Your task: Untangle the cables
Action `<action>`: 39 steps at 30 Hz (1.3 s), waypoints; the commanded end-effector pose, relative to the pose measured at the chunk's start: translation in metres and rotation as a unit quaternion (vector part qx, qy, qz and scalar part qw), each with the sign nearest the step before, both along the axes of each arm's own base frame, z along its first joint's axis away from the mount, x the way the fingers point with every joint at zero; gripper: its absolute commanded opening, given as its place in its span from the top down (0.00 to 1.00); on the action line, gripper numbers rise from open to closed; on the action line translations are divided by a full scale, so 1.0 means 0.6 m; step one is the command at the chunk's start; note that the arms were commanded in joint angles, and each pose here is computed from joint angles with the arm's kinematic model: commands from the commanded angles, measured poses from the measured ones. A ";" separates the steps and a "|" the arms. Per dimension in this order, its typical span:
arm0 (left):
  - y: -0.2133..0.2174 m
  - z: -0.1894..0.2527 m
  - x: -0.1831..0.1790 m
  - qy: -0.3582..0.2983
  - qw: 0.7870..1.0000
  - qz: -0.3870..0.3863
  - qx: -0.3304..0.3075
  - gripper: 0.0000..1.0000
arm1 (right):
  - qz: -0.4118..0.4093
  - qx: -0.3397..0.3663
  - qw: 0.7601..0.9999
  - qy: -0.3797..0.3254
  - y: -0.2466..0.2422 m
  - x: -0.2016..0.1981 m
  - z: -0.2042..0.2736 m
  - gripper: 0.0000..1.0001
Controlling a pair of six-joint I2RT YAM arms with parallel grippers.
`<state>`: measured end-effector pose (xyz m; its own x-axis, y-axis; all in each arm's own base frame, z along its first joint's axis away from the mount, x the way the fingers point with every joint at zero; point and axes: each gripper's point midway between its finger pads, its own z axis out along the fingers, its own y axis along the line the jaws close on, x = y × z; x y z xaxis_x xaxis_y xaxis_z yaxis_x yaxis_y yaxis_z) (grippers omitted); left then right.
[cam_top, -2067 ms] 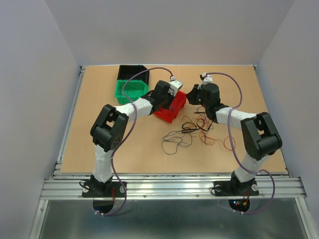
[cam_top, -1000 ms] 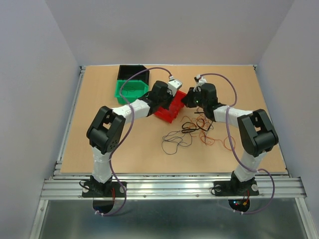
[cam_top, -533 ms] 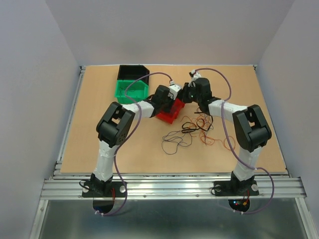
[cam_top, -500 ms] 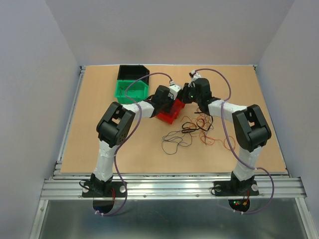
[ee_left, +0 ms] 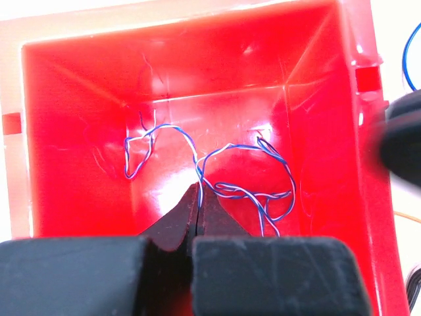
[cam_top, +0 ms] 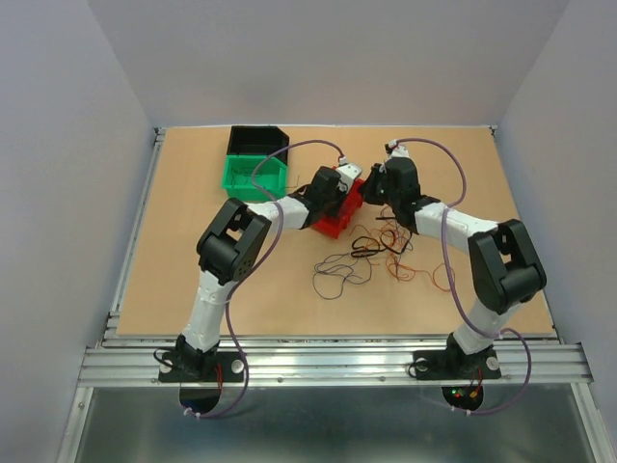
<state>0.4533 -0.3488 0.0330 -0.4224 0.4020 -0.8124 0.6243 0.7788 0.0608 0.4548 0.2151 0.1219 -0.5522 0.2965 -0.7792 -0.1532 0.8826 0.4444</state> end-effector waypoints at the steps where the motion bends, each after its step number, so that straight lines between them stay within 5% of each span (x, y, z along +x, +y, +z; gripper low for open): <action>1: 0.005 0.017 -0.003 -0.008 1.000 0.004 0.015 1.00 | -0.083 -0.017 0.995 -0.046 -0.058 0.007 0.053 0.99; 13: 0.003 0.050 -0.007 -0.040 0.999 -0.001 -0.018 1.00 | -0.076 0.010 0.995 -0.059 -0.086 0.104 0.031 0.99; 22: -0.019 0.067 -0.005 -0.058 0.997 -0.027 -0.038 1.00 | 0.067 0.067 0.992 -0.077 -0.013 0.142 0.013 0.99; 33: -0.064 0.031 0.011 -0.029 0.997 -0.060 -0.028 1.00 | 0.208 0.132 0.968 -0.056 0.050 0.067 -0.037 1.00; 39: -0.090 0.009 -0.013 0.012 0.995 -0.096 -0.032 1.00 | 0.184 0.153 0.970 -0.040 0.044 0.044 -0.047 1.00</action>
<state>0.4608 -0.3816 0.0340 -0.3669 0.4123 -0.8339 0.7050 0.7081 0.0399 0.4945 0.2263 0.0752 -0.6181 0.2987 -0.7271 -0.4146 0.6620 0.6244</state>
